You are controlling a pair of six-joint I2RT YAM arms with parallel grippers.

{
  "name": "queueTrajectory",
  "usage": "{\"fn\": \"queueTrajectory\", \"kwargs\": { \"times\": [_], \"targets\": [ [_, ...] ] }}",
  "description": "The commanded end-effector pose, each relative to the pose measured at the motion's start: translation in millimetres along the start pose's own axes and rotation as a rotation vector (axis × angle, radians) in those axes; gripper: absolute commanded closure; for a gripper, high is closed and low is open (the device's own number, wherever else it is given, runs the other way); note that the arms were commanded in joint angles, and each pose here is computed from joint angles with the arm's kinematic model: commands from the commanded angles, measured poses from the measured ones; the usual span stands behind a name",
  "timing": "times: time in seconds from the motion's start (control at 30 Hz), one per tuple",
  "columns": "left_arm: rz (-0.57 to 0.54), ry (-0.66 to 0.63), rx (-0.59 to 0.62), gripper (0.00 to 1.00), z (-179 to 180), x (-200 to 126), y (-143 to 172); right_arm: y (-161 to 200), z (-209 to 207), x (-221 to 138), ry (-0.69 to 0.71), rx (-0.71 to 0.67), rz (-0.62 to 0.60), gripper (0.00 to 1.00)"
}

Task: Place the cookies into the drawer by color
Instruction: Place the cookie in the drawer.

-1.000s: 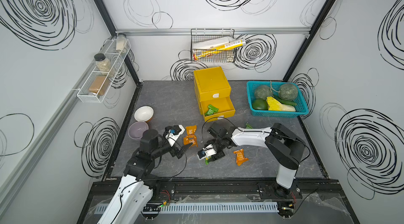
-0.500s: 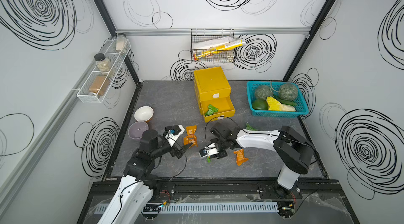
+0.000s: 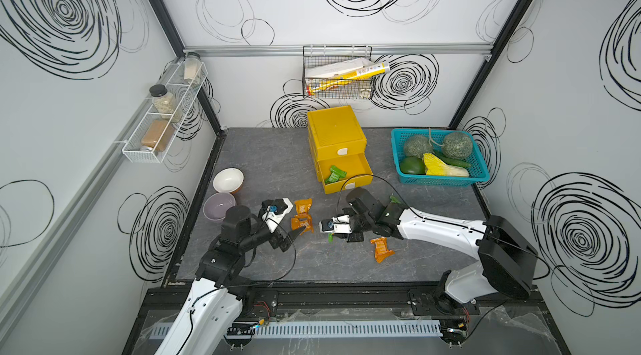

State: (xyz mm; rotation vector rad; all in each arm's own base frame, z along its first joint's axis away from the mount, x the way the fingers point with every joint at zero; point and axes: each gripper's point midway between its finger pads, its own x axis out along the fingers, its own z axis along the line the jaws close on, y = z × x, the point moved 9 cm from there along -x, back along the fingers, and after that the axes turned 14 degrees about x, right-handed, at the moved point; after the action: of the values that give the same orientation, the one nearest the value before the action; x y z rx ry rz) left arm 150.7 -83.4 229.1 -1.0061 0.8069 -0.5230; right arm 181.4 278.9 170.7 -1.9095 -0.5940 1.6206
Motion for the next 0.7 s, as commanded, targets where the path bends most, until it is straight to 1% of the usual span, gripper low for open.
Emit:
{"fn": "queueTrajectory", "kwargs": {
  "times": [0.0,0.07,0.2,0.3,0.4,0.43,0.53,0.67],
  "targets": [
    [-0.021,-0.002,0.022,0.01,1.0,-0.5,-3.6,-14.0,-16.7,-15.2,0.097,0.114,-0.062,0.84],
    [-0.020,-0.026,0.019,0.01,2.5,-0.1,-2.7,-18.9,-25.6,-22.0,0.131,0.164,-0.084,0.84],
    [-0.022,0.012,0.020,0.01,0.0,-0.4,-3.7,-30.4,-46.9,-40.6,0.209,0.292,-0.162,0.87],
    [-0.008,-0.042,0.011,0.01,5.0,-0.2,-2.3,-41.2,-60.6,-55.8,0.275,0.356,-0.220,0.90],
    [-0.025,0.009,0.021,0.01,0.0,0.0,-3.7,-48.5,-77.2,-68.4,0.346,0.466,-0.271,0.89],
    [-0.022,0.014,0.021,0.01,0.1,0.0,-4.0,-50.8,-80.9,-70.4,0.358,0.491,-0.279,0.89],
    [-0.009,-0.024,0.012,0.01,3.1,0.9,-1.8,-59.4,-93.7,-76.9,0.431,0.542,-0.293,0.87],
    [-0.025,0.022,0.024,0.01,-1.1,0.6,-4.0,-61.3,-114.3,-84.8,0.567,0.623,-0.311,0.87]
  ]
}}
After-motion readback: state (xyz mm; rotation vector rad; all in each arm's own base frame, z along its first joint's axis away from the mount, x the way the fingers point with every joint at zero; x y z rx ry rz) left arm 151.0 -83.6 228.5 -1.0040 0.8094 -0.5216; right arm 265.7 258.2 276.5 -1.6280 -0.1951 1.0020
